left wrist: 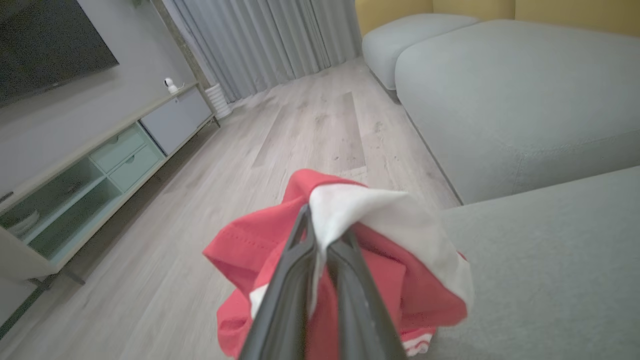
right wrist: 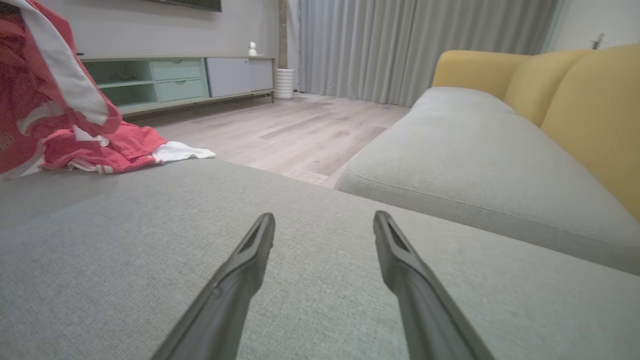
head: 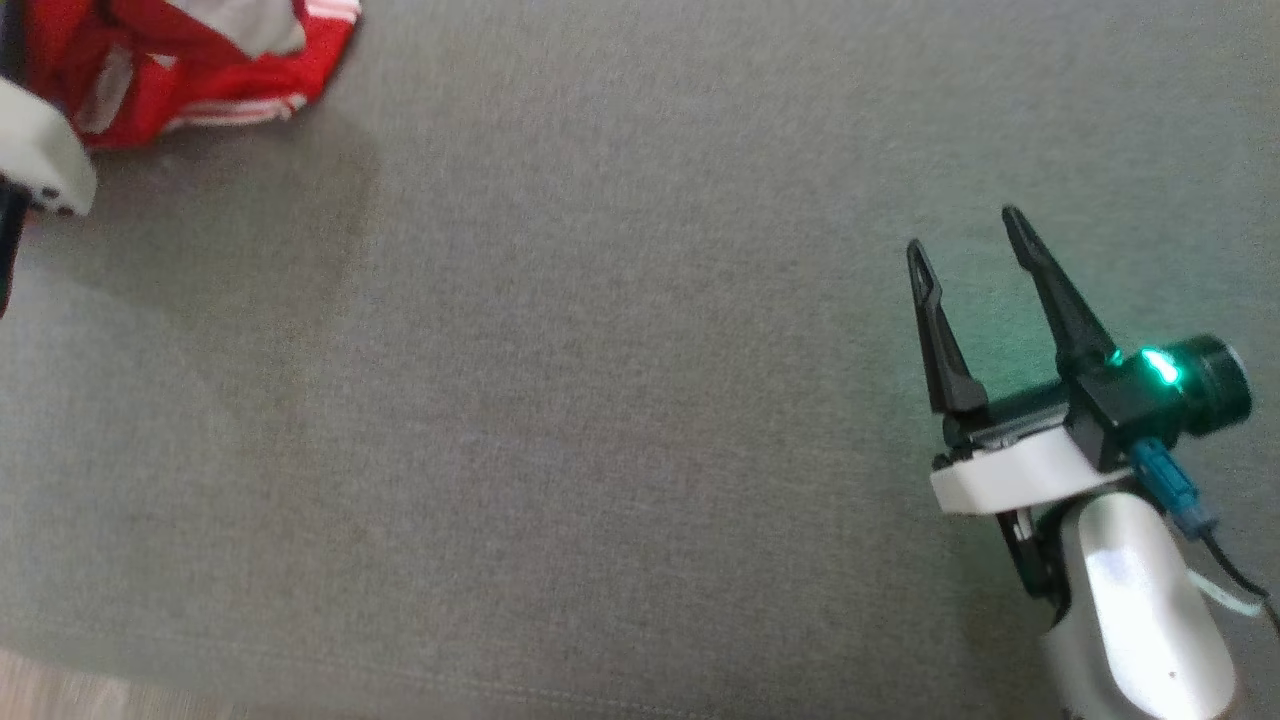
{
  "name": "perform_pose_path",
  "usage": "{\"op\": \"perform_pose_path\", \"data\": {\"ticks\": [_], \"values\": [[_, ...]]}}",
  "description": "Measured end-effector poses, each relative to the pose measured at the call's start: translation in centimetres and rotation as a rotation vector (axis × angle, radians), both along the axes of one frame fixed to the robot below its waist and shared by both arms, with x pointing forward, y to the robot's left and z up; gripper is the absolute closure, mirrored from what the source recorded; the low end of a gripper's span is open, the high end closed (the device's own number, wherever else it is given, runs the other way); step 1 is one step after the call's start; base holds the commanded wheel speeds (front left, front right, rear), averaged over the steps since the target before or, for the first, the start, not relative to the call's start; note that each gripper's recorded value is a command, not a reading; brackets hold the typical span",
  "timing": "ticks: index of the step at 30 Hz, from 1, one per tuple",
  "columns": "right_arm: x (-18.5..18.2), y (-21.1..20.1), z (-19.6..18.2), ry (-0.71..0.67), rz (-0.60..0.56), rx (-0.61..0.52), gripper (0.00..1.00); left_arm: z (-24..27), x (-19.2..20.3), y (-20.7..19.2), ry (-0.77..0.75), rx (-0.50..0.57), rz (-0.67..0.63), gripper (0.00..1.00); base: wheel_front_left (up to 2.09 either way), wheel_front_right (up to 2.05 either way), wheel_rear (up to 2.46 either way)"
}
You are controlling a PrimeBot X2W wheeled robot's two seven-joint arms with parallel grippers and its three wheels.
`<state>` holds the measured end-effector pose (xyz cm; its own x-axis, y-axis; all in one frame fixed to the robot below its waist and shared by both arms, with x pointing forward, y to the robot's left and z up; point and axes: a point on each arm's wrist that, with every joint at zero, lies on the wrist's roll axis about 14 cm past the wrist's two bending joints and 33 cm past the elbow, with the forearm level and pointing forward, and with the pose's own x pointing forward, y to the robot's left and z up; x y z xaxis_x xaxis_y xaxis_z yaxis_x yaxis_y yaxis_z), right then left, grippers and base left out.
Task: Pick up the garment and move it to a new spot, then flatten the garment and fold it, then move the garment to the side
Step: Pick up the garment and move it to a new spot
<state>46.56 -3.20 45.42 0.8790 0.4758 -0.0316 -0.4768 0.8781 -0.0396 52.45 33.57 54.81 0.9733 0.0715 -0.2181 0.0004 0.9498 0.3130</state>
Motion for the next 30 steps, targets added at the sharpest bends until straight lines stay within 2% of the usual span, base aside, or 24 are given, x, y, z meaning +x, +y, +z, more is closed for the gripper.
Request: {"op": "perform_pose_path", "data": {"ticks": [4, 6, 9, 12, 19, 24, 26, 30], "values": [[-0.9, -1.0, 1.1, -0.009, -0.029, 0.027, 0.00, 4.2, 0.3, -2.7, -0.084, 0.021, -0.077, 1.00, 0.00, 0.00, 0.00], [-1.8, -2.6, 2.0, -0.020, -0.074, 0.047, 0.00, 8.9, 0.4, -5.8, -0.183, 0.049, -0.154, 1.00, 0.00, 0.00, 0.00], [-2.5, -3.5, 2.6, -0.026, -0.099, 0.061, 0.00, 11.7, 0.4, -8.6, -0.243, 0.041, -0.215, 1.00, 0.00, 0.00, 0.00], [-3.5, -5.0, 3.1, -0.028, -0.140, 0.078, 0.00, 13.7, 0.2, -14.7, -0.284, 0.003, -0.350, 1.00, 0.00, 0.00, 0.00], [-5.3, -8.9, 4.0, -0.044, -0.250, 0.098, 0.00, 16.1, -2.4, -30.2, -0.341, -0.170, -0.698, 1.00, 0.00, 0.00, 0.00], [-5.7, -11.2, 2.9, -0.013, -0.317, 0.092, 0.00, 12.7, -3.6, -36.9, -0.277, -0.283, -0.832, 1.00, 0.00, 0.00, 0.00], [-5.7, -11.8, 2.3, 0.005, -0.339, 0.095, 0.00, 8.6, -3.4, -37.9, -0.192, -0.325, -0.831, 1.00, 0.00, 0.00, 0.00], [-5.2, -13.2, 1.5, 0.022, -0.380, 0.089, 0.00, -1.2, -3.1, -37.3, -0.005, -0.359, -0.746, 1.00, 0.00, 0.00, 0.00]]}}
